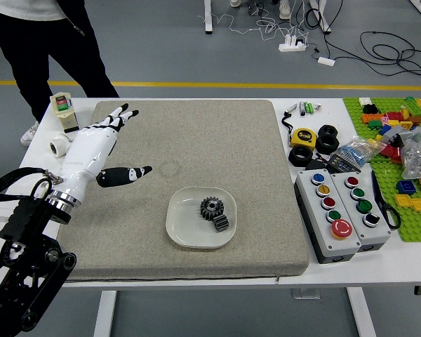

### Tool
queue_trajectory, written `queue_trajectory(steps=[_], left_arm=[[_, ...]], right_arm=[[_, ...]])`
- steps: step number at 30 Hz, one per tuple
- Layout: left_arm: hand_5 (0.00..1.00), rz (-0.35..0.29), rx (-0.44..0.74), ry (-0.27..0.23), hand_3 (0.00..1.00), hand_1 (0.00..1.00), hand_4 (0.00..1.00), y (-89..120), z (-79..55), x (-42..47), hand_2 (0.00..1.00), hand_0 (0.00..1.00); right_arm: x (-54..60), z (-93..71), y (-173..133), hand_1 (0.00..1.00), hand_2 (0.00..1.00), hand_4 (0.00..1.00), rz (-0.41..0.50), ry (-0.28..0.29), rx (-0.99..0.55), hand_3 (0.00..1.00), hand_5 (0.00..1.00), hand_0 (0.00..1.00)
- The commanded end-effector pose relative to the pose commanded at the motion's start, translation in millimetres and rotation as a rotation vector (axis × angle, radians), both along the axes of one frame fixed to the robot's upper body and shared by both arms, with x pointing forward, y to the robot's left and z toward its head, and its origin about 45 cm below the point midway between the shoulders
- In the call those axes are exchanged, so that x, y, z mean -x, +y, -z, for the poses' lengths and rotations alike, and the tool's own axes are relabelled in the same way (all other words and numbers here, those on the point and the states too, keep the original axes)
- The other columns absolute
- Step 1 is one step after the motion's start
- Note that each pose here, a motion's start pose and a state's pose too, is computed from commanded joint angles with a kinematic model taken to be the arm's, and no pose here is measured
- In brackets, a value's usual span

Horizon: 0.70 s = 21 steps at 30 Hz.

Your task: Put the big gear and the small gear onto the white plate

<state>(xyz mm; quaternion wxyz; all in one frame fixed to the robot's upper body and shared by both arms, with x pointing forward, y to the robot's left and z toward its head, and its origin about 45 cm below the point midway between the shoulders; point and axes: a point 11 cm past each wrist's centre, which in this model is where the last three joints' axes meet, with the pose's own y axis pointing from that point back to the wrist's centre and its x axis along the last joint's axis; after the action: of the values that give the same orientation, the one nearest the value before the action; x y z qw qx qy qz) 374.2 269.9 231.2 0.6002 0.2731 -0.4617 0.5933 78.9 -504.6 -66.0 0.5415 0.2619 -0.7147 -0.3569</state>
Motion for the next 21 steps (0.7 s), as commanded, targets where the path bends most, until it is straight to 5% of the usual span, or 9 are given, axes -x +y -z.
queue_trajectory(steps=[1, 6, 7, 12, 13, 18, 19, 21], left_arm=[[0.42, -0.007, 0.043, 0.017, 0.754, 0.731, 0.837, 4.8, 3.3, 1.8, 0.882, 0.642], [0.42, -0.024, 0.267, 0.108, 0.754, 0.731, 0.837, 12.9, 16.7, 8.3, 0.882, 0.642], [0.619, -0.027, 0.307, 0.138, 0.733, 0.728, 0.815, 13.5, 21.1, 9.3, 0.855, 0.684], [0.619, -0.021, 0.523, 0.292, 0.733, 0.728, 0.815, 16.4, 41.5, 14.0, 0.855, 0.684], [0.756, -0.016, 0.562, 0.311, 0.805, 0.747, 0.84, 16.5, 43.5, 14.6, 0.859, 0.734], [0.756, 0.009, 0.777, 0.356, 0.805, 0.747, 0.84, 17.2, 46.6, 15.6, 0.859, 0.734], [0.836, 0.012, 0.823, 0.362, 0.811, 0.758, 0.856, 17.4, 46.9, 15.5, 0.863, 0.752], [0.836, 0.016, 0.901, 0.371, 0.811, 0.758, 0.856, 17.8, 47.3, 15.3, 0.863, 0.752]], right_arm=[[0.7, 0.2, 0.2, 0.606, 0.694, 0.749, 0.0, 0.002, 0.0, 0.557, 0.682, 0.596], [3.3, 1.1, 0.9, 0.606, 0.694, 0.749, -0.001, 0.008, -0.001, 0.557, 0.682, 0.596], [3.7, 1.2, 1.0, 0.606, 0.694, 0.749, -0.001, 0.009, -0.002, 0.558, 0.682, 0.598], [5.7, 1.9, 1.7, 0.606, 0.694, 0.749, -0.004, 0.016, -0.003, 0.558, 0.682, 0.598], [5.9, 2.0, 1.8, 0.606, 0.695, 0.749, -0.004, 0.016, -0.003, 0.558, 0.684, 0.596], [6.3, 2.3, 2.3, 0.606, 0.695, 0.749, -0.003, 0.017, -0.004, 0.558, 0.684, 0.596], [6.3, 2.3, 2.2, 0.606, 0.694, 0.749, -0.004, 0.017, -0.004, 0.557, 0.683, 0.597], [5.9, 2.2, 2.2, 0.606, 0.694, 0.749, -0.004, 0.016, -0.004, 0.557, 0.683, 0.597]])
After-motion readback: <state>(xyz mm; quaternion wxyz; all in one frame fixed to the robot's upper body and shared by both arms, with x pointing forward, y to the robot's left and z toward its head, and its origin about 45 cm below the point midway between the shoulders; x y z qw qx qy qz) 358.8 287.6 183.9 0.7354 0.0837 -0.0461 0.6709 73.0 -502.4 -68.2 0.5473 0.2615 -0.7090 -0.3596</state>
